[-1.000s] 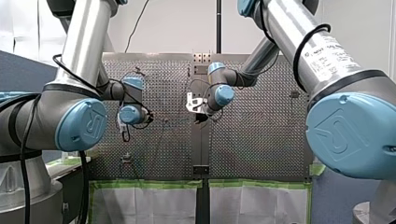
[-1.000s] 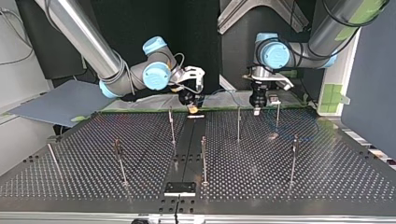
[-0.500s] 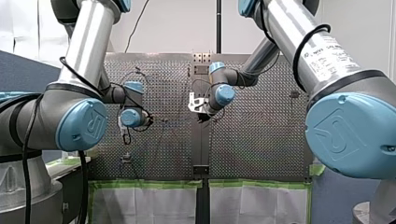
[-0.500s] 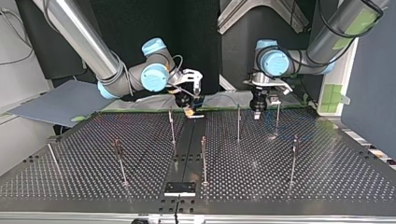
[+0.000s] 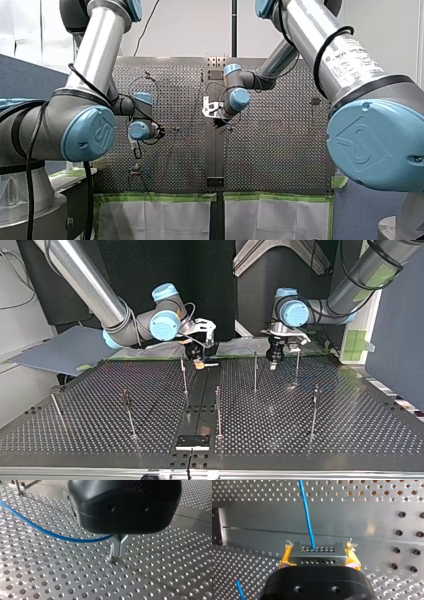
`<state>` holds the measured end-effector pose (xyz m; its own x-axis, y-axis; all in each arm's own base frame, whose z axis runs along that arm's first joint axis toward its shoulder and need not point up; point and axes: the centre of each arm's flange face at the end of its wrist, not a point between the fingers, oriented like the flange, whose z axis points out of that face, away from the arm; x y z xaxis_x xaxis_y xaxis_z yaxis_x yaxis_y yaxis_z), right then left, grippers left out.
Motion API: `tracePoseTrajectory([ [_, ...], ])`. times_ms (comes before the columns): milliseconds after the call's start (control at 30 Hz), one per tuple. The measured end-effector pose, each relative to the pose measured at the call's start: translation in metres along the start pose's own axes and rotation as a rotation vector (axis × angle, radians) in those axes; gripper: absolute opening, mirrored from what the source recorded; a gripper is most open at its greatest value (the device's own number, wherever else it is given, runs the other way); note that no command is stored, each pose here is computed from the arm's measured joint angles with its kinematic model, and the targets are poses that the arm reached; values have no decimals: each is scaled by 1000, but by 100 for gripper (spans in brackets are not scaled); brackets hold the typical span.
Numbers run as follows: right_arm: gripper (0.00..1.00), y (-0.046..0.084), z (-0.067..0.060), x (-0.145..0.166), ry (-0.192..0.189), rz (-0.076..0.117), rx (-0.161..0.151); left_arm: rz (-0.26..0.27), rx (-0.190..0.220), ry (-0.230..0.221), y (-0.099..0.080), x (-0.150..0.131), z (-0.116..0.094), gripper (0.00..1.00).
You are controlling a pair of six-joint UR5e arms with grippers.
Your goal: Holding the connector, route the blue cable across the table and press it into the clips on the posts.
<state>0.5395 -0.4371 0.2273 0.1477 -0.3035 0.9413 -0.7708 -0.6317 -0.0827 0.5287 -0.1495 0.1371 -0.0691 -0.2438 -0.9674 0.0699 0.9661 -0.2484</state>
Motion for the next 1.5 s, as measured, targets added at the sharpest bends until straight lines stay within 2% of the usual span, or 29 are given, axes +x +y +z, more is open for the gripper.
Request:
tracePoseTrajectory([
  [233,0,5,1,8,9,1,-27,-18,20,-9,-1,-1,11,0],
  [467,0,10,3,14,13,3,-42,-19,7,8,8,12,24,0],
  [633,0,15,4,19,18,5,-54,-24,1,3,12,9,33,0],
  [967,0,17,7,25,26,1,-58,-28,-10,-7,20,4,38,0],
  [1233,0,15,23,27,34,-2,-38,-38,-17,-27,25,-1,43,0],
  [1500,0,12,42,17,19,-5,-23,-53,-33,-58,30,-13,53,0],
])
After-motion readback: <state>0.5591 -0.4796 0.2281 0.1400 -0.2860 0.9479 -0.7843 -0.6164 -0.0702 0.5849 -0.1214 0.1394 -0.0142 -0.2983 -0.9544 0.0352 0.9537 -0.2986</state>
